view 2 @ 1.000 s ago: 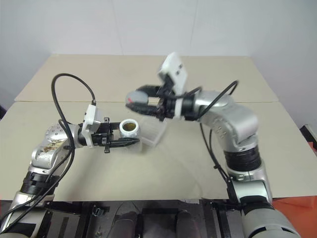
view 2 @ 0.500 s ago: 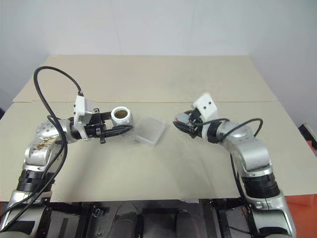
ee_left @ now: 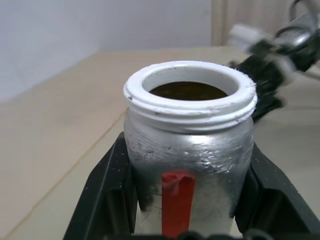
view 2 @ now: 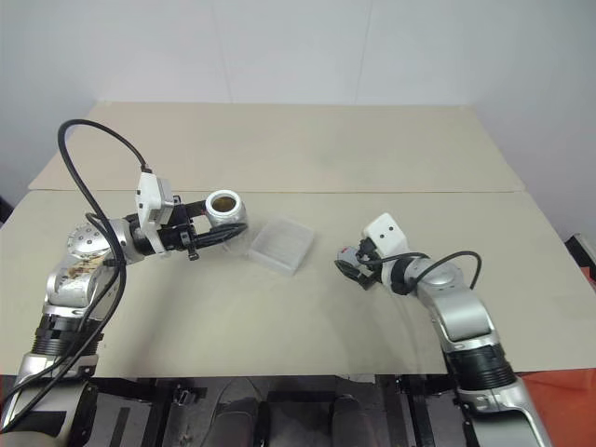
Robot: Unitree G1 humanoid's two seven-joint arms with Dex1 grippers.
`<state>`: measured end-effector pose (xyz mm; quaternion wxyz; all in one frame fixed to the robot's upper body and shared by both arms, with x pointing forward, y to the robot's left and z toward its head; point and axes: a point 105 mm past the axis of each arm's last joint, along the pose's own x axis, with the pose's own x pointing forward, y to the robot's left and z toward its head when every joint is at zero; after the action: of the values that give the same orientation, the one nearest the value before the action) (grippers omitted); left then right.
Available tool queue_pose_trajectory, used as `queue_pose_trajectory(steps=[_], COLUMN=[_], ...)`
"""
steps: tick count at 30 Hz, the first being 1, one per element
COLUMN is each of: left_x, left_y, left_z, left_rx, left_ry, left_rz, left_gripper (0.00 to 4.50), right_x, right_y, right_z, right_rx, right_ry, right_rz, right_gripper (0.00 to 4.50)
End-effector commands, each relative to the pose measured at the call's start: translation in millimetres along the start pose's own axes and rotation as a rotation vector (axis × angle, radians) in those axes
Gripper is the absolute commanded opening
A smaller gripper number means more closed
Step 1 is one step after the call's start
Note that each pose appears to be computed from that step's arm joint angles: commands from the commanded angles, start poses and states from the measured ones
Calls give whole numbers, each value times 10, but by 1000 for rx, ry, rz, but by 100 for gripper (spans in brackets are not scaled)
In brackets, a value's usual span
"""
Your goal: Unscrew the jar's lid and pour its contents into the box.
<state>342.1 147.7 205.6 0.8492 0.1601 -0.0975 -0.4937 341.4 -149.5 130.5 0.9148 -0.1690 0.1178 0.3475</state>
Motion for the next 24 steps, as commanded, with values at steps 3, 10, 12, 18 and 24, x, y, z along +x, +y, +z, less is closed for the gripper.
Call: queue_pose_trajectory(steps=[3, 10, 12, 18, 24], left_x=[16, 444, 613, 894, 964], left_y=[453, 616, 512, 156, 8], left_z=[209, 429, 518, 278, -164], left_rx=[274, 1058, 1261, 1708, 1902], left_ry=[29, 93, 48, 24, 97], left_rz=[243, 362, 306, -11, -214], left_gripper=[203, 203, 203, 203, 203], right_x=[-419, -577, -581, -571, -559], right_y=[106, 126, 123, 122, 131], right_z=[414, 612, 671, 787, 861], right_rx=[-54, -90, -79, -71, -62], right_ry=[-102, -128, -143, -165, -189], right_rz=[161, 238, 245, 247, 222], right_gripper=[446, 446, 446, 446, 446])
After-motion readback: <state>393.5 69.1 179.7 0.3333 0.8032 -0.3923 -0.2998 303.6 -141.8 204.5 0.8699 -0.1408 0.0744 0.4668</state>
